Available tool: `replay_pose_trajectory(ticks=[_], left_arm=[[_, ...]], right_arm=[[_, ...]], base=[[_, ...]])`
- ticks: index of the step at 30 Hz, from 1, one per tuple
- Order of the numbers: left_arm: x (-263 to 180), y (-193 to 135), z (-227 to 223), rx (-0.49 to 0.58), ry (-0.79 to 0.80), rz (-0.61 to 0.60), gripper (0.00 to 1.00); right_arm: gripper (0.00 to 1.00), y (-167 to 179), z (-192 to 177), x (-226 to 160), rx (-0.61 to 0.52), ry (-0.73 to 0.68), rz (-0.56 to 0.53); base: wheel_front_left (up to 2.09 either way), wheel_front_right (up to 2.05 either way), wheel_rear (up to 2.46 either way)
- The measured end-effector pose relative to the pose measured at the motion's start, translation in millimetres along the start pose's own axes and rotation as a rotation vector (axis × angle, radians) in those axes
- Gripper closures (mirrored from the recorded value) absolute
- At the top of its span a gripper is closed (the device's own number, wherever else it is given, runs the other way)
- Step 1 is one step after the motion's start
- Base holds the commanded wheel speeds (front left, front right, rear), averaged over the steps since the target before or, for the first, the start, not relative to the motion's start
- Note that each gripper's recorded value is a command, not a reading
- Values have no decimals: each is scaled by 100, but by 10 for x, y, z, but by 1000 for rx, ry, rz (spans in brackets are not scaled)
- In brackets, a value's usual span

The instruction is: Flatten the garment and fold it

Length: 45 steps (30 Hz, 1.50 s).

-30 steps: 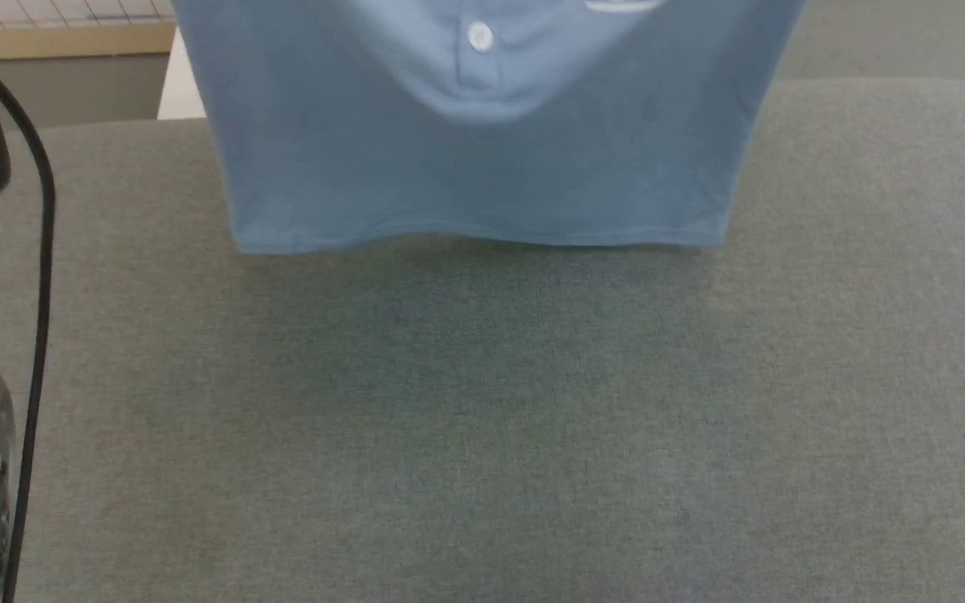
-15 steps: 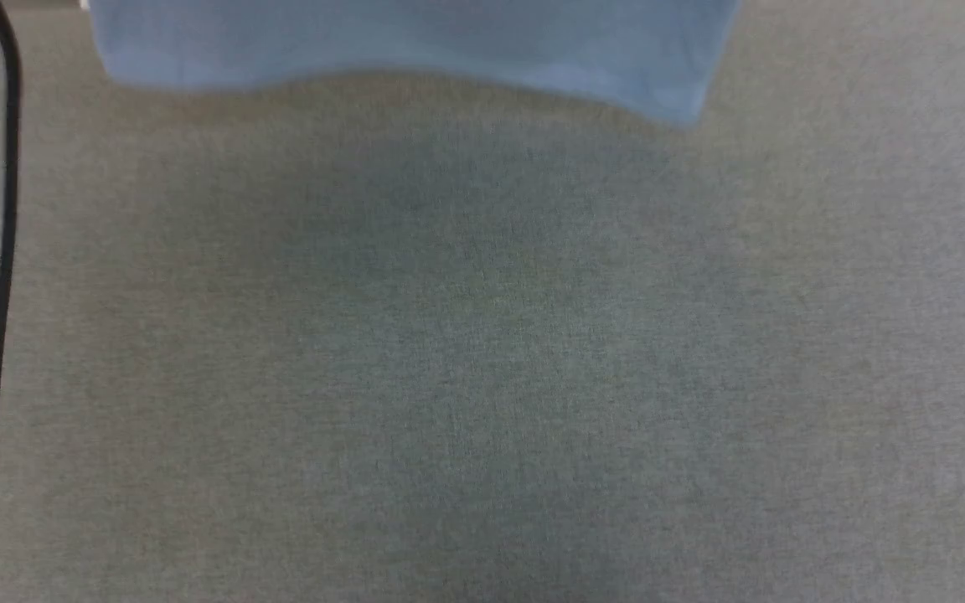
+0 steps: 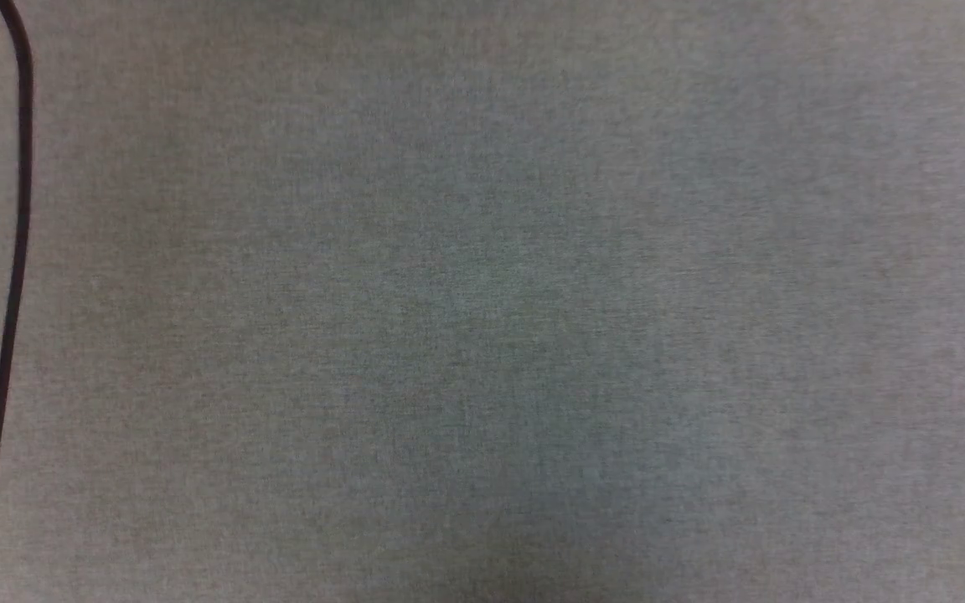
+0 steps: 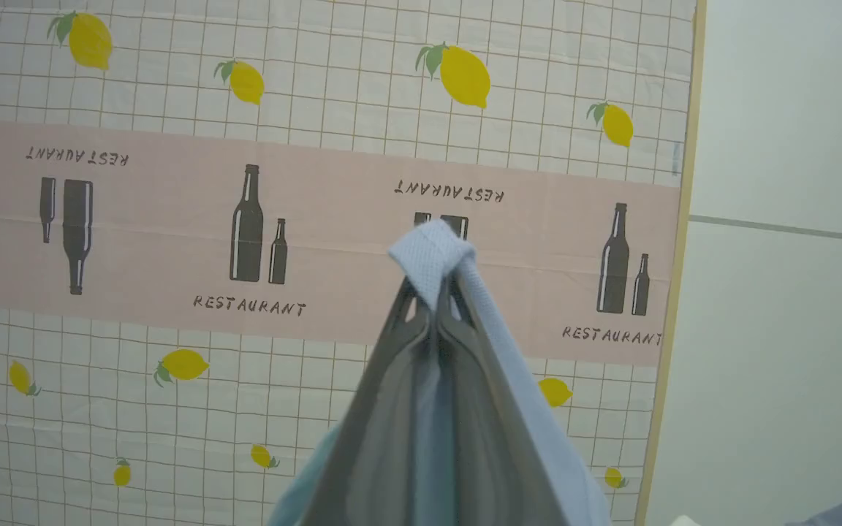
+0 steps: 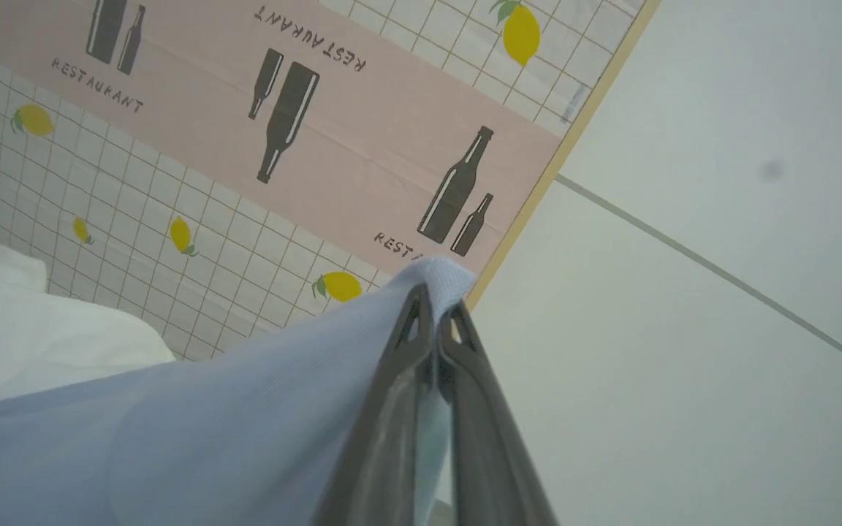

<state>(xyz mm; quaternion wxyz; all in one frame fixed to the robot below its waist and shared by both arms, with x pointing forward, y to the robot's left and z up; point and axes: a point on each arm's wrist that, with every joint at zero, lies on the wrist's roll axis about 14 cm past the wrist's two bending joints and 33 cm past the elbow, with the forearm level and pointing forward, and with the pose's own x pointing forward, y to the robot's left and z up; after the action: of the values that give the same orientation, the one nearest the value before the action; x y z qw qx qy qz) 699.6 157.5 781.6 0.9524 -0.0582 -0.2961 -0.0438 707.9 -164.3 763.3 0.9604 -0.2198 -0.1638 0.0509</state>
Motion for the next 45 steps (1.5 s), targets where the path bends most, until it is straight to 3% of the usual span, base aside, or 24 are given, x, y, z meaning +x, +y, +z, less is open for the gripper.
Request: replay_pose_trajectory(ticks=[5, 9, 14, 20, 36, 42, 45], left_arm=[[-271, 152, -755, 1, 124, -1, 100], [-516, 237, -1106, -2, 200, -13, 100], [-785, 178, -1235, -14, 255, -78, 100], [-1158, 57, -1191, -38, 283, -153, 100], [-3215, -237, -943, -111, 622, -206, 100], [-4101, -229, -1033, -115, 883, -195, 100], [-4468, -266, -1060, -169, 996, -175, 100]], right_arm=[[100, 211, -670, 7, 14, 92, 41], [100, 469, -1077, -99, 56, 144, 97], [100, 659, -1186, -316, 134, 144, 159], [100, 649, -1207, -680, 210, 136, 200], [100, 993, -1348, -2470, 430, 351, 269], [100, 1130, -1475, -3175, 534, 499, 254], [100, 1214, -1595, -3562, 576, 597, 262]], base=[[0, 0, 0], [0, 0, 0], [0, 0, 0], [0, 0, 0], [0, 0, 0], [0, 0, 0], [0, 0, 0]])
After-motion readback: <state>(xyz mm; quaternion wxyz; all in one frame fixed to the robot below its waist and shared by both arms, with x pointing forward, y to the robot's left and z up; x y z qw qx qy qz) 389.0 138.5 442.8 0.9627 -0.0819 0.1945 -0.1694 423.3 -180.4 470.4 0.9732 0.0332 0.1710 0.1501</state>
